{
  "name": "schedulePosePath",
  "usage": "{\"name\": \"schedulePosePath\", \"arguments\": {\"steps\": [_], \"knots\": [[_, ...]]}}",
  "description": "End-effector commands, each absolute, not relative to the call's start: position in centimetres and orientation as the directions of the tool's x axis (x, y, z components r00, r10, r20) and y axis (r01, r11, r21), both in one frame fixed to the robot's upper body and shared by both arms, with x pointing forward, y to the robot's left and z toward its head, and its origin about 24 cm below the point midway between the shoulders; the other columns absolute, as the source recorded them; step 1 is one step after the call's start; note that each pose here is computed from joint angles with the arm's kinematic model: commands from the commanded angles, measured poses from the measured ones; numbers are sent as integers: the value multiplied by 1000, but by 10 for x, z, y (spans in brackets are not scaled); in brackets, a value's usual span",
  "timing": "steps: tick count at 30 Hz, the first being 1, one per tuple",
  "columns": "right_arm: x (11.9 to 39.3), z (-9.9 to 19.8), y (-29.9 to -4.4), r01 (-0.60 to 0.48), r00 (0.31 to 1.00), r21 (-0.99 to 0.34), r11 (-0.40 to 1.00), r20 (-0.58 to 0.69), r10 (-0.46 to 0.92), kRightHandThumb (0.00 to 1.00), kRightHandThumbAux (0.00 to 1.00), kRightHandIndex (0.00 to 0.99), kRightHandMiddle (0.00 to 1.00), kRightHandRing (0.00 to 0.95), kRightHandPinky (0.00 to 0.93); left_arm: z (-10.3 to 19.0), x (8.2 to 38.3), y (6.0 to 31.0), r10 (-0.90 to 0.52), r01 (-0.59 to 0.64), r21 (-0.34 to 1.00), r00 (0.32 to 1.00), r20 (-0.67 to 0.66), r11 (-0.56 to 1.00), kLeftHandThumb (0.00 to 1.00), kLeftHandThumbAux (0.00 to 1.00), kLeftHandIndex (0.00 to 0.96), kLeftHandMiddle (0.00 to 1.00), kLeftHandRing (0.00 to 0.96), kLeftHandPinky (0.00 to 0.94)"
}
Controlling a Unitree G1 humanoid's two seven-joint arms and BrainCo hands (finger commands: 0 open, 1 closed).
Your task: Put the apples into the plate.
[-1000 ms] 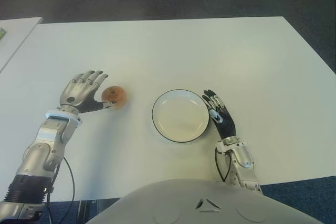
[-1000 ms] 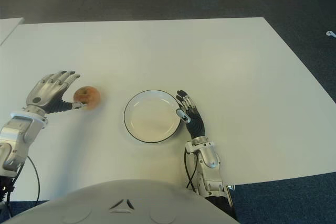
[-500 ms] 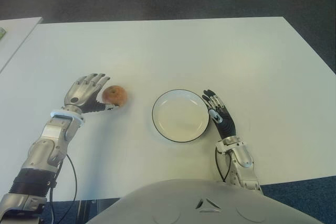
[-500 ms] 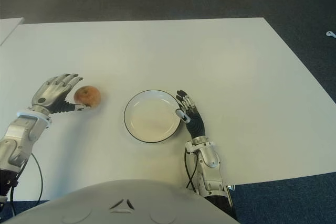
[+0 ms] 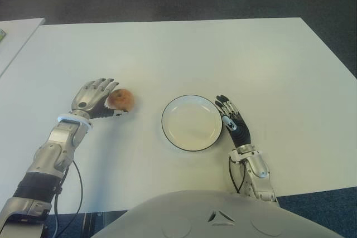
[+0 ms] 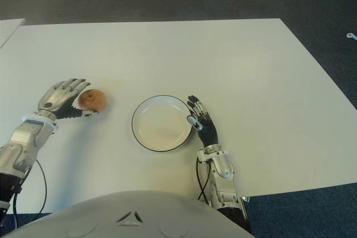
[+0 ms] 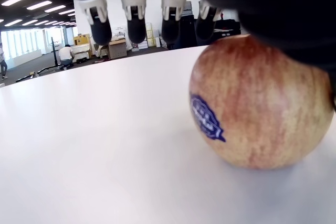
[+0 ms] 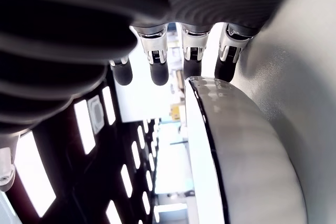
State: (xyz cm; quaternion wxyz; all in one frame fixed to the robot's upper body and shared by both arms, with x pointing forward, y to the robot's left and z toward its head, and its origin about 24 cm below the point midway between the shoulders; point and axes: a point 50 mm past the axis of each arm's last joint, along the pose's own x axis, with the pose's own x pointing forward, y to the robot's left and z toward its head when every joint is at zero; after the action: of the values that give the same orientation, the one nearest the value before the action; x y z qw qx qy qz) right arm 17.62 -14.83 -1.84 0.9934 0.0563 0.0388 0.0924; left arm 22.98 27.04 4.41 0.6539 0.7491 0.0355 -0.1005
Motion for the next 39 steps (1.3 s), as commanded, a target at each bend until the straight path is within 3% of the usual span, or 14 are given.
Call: {"name": "schedulePosePath", "arguments": {"steps": [1,39], "knots": [[154,-50,-157,-124,954,142,982,-255,158,115,453,0,0,0,0,40,231,272,-72,200,967,974,-213,-156,301,291,0,0,0,0],[152,-51,-158,-112,953,129,985,-268,144,126,464,0,0,0,0,21,235,250,-85,232,967,967,-241,-103,252,246,0,0,0,0]]}}
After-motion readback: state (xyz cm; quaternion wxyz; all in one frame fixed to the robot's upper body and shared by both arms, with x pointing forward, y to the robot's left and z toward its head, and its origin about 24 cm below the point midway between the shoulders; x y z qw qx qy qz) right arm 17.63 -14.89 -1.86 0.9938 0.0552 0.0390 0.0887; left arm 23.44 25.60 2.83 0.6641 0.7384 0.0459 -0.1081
